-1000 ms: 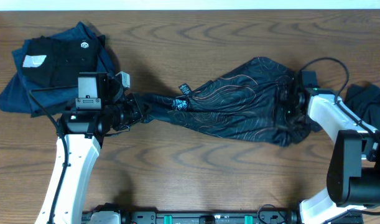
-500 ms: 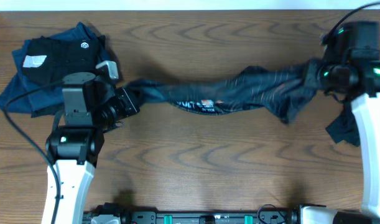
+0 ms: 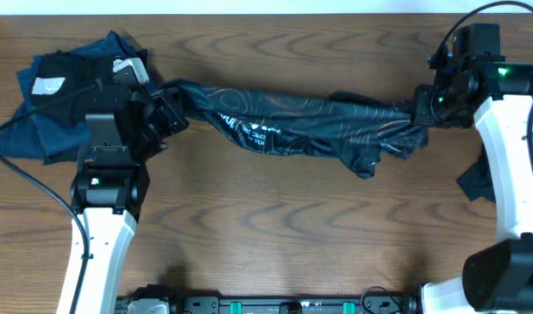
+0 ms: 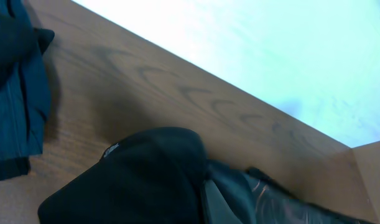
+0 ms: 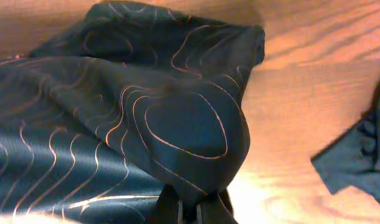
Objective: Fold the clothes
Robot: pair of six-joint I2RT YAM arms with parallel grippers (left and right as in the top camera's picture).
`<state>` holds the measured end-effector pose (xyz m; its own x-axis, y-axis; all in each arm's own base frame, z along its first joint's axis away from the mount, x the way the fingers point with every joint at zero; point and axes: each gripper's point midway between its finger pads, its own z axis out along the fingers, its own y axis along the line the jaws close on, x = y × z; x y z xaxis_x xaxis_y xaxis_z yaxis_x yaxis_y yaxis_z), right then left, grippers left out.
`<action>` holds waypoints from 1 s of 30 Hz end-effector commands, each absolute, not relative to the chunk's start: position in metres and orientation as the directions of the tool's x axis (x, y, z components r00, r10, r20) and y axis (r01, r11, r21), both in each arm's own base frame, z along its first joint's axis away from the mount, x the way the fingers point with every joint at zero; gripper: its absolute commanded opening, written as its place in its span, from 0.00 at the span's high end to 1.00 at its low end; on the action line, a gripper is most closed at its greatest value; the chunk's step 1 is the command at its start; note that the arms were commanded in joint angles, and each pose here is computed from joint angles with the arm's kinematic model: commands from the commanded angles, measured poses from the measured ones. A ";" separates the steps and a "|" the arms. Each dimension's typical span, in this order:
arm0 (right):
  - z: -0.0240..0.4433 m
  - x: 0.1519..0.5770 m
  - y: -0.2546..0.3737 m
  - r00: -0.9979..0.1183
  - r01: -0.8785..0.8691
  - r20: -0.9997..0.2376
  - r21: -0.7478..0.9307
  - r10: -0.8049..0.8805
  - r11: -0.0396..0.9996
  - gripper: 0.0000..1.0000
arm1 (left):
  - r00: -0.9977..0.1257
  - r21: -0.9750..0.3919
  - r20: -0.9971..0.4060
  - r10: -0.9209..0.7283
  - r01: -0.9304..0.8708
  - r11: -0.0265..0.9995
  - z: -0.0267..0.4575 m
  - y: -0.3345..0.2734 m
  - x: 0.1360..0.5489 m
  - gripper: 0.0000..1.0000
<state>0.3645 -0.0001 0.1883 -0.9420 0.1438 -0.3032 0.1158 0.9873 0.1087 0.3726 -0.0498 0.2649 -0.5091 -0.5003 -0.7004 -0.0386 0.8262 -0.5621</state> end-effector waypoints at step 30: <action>0.191 0.345 -0.030 -0.966 0.051 -0.249 0.084 0.070 0.995 0.99 | -0.535 -0.507 -0.716 -0.449 -0.045 0.861 0.260 -0.045 0.383 0.94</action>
